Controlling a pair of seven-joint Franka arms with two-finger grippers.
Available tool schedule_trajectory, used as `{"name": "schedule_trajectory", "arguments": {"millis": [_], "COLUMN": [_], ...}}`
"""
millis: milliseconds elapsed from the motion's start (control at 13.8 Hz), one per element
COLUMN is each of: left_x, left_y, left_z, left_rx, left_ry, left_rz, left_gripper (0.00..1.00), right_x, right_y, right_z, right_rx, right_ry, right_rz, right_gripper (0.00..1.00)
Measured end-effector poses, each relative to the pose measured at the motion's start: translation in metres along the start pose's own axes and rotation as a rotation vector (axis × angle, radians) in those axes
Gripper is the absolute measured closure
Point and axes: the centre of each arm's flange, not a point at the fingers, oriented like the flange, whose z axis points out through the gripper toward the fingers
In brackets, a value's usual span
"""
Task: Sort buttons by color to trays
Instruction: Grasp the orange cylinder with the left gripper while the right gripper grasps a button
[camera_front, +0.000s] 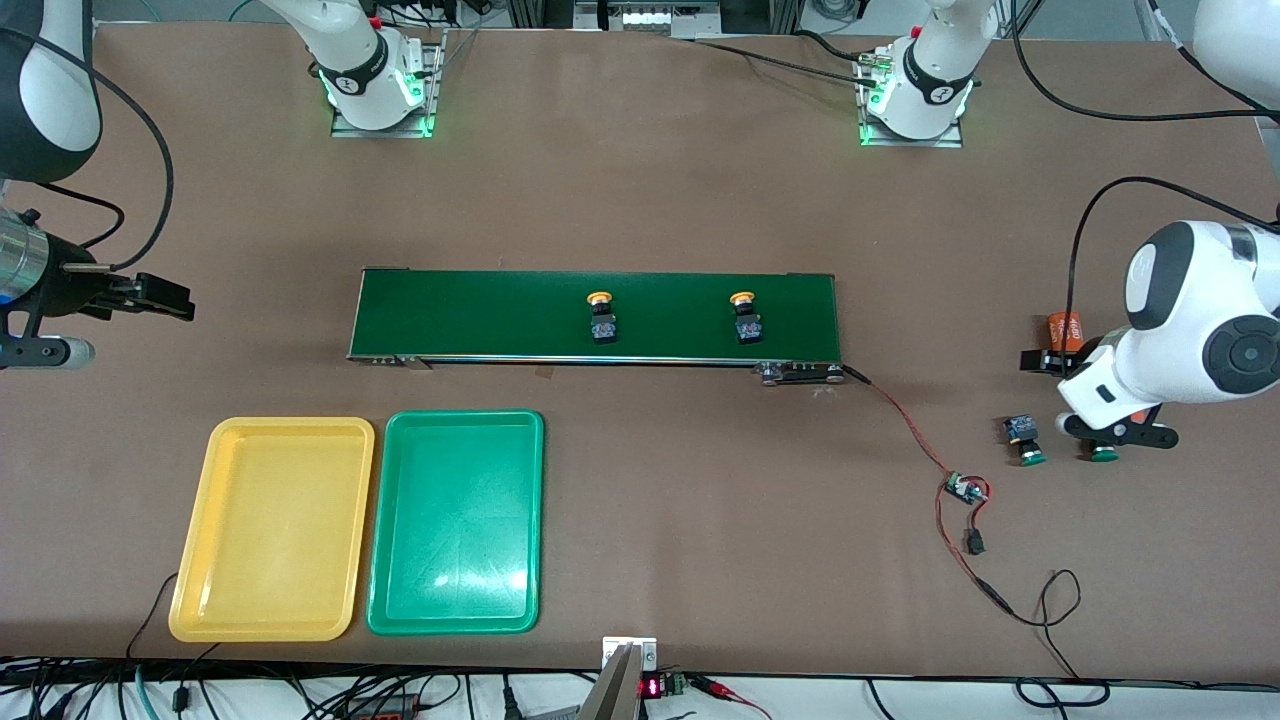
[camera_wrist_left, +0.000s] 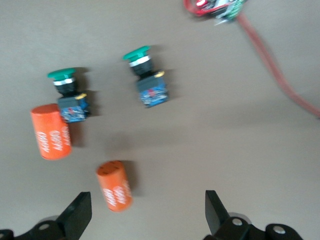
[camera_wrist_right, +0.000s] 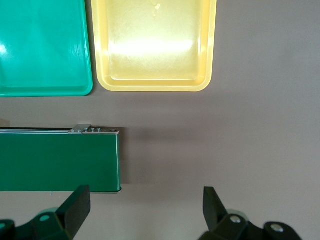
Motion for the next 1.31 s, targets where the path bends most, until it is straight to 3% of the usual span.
{"name": "schedule_trajectory", "arguments": {"millis": [291, 581, 944, 1090, 1308], "left_x": [-0.038, -0.067, -0.086, -0.090, -0.091], "left_y": [-0.064, -0.063, -0.067, -0.065, -0.063], "left_z": [0.080, 0.134, 0.163, 0.177, 0.185], "left_rx": [0.029, -0.086, -0.100, -0.111, -0.118], "left_ry": [0.075, 0.064, 0.082, 0.064, 0.053], "left_rz": [0.068, -0.006, -0.046, -0.050, -0.049], "left_gripper": [0.00, 0.00, 0.00, 0.04, 0.33], "right_x": [0.002, 0.007, 0.015, 0.020, 0.024], "right_y": [0.002, -0.005, -0.039, -0.052, -0.085], "right_z": [0.001, 0.000, 0.024, 0.038, 0.057], "right_rx": [-0.001, -0.001, 0.009, 0.010, 0.006], "right_ry": [0.017, 0.046, 0.010, -0.012, 0.000], "right_rz": [0.024, 0.017, -0.030, -0.046, -0.053], "right_gripper": [0.00, 0.00, 0.00, 0.00, 0.00]}}
